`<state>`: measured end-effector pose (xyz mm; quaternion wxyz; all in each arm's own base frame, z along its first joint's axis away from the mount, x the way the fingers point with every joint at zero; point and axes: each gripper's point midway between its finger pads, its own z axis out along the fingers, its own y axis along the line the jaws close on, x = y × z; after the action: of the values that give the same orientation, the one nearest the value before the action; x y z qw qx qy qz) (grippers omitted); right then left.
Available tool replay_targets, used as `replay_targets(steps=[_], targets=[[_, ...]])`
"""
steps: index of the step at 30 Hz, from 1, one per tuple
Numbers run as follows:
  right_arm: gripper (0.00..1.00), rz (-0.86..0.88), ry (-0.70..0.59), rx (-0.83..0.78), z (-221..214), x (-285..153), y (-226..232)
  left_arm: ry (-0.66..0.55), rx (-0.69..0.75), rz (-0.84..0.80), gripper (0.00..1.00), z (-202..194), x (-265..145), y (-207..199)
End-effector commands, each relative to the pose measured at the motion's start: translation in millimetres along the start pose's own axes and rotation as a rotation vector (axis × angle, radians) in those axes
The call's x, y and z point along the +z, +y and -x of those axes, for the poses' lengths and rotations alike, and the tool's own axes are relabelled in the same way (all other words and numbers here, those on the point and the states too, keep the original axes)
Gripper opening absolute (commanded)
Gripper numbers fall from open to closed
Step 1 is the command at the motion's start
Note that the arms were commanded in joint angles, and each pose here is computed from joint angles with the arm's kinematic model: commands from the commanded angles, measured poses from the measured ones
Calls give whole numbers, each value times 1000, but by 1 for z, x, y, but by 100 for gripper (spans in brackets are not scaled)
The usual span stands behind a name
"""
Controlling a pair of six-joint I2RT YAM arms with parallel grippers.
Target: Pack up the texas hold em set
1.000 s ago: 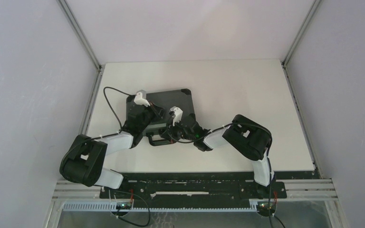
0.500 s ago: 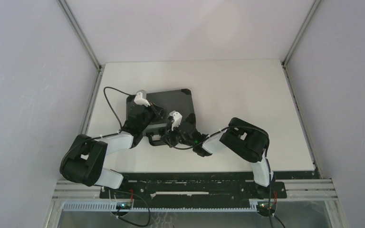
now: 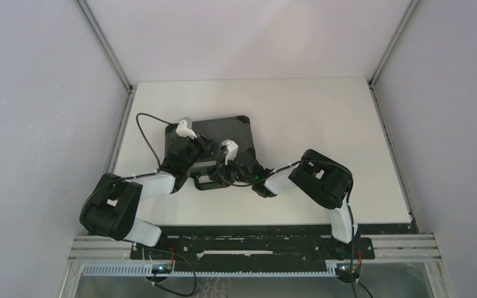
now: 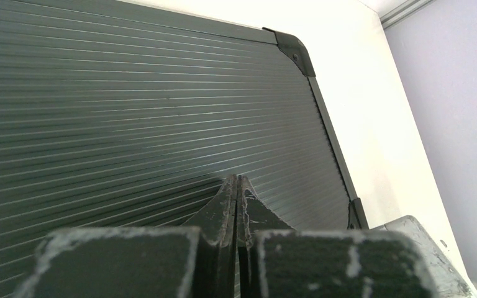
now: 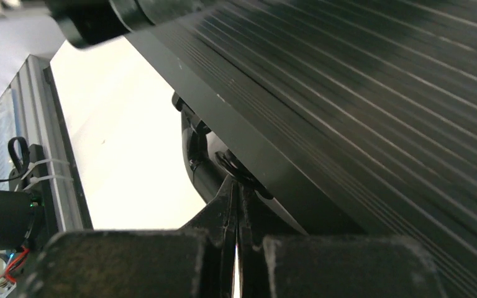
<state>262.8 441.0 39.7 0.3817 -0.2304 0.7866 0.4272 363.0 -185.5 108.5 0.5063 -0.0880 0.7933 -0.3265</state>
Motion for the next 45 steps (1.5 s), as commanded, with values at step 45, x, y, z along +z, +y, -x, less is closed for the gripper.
replay_targets(steps=[45], targets=[[0, -16, -97, 24, 16, 7, -6, 146, -111, 154, 0, -72, -53, 58]])
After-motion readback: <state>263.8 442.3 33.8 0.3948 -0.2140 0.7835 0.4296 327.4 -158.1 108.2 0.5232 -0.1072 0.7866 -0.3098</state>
